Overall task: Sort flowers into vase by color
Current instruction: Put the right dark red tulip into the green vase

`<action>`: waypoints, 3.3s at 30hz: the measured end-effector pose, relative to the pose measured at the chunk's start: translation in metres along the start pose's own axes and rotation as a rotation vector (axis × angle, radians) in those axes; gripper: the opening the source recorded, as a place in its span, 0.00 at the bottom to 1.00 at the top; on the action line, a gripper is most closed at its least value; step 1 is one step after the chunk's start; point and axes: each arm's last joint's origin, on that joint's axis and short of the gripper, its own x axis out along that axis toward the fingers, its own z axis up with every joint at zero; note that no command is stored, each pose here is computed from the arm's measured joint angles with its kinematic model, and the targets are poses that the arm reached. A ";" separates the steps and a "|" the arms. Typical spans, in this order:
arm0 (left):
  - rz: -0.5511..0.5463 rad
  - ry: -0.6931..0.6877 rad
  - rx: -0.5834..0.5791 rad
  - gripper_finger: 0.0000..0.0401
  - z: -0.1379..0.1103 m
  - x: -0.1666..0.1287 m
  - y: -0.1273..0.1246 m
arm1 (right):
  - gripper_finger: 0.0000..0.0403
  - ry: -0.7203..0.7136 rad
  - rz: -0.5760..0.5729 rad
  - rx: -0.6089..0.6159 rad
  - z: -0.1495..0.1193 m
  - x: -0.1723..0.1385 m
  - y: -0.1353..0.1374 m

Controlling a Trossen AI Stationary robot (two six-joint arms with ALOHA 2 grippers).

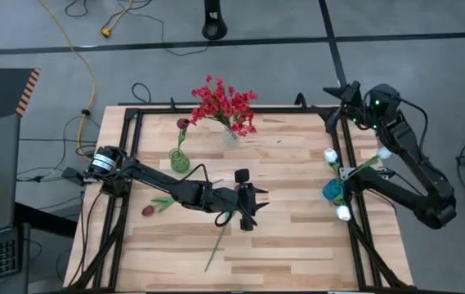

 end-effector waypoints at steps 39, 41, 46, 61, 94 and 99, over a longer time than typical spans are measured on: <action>0.003 0.000 -0.044 0.35 0.000 0.000 0.000 | 0.99 -0.183 0.126 0.073 0.011 -0.047 0.018; 0.002 0.000 -0.045 0.35 0.000 0.000 0.000 | 0.99 -0.201 0.164 0.067 0.012 -0.051 0.022; 0.002 0.000 -0.046 0.35 0.000 0.000 0.000 | 0.99 -0.231 0.291 0.068 0.015 -0.053 0.032; 0.001 0.000 -0.046 0.35 0.000 0.000 0.000 | 0.99 -0.306 0.755 0.038 0.025 -0.056 0.067; -0.005 -0.024 -0.044 0.35 0.003 -0.002 -0.003 | 0.99 -0.233 0.979 -0.026 0.030 -0.024 0.169; -0.015 -0.026 -0.038 0.35 0.004 -0.004 -0.009 | 0.99 -0.214 1.044 -0.043 0.027 -0.024 0.188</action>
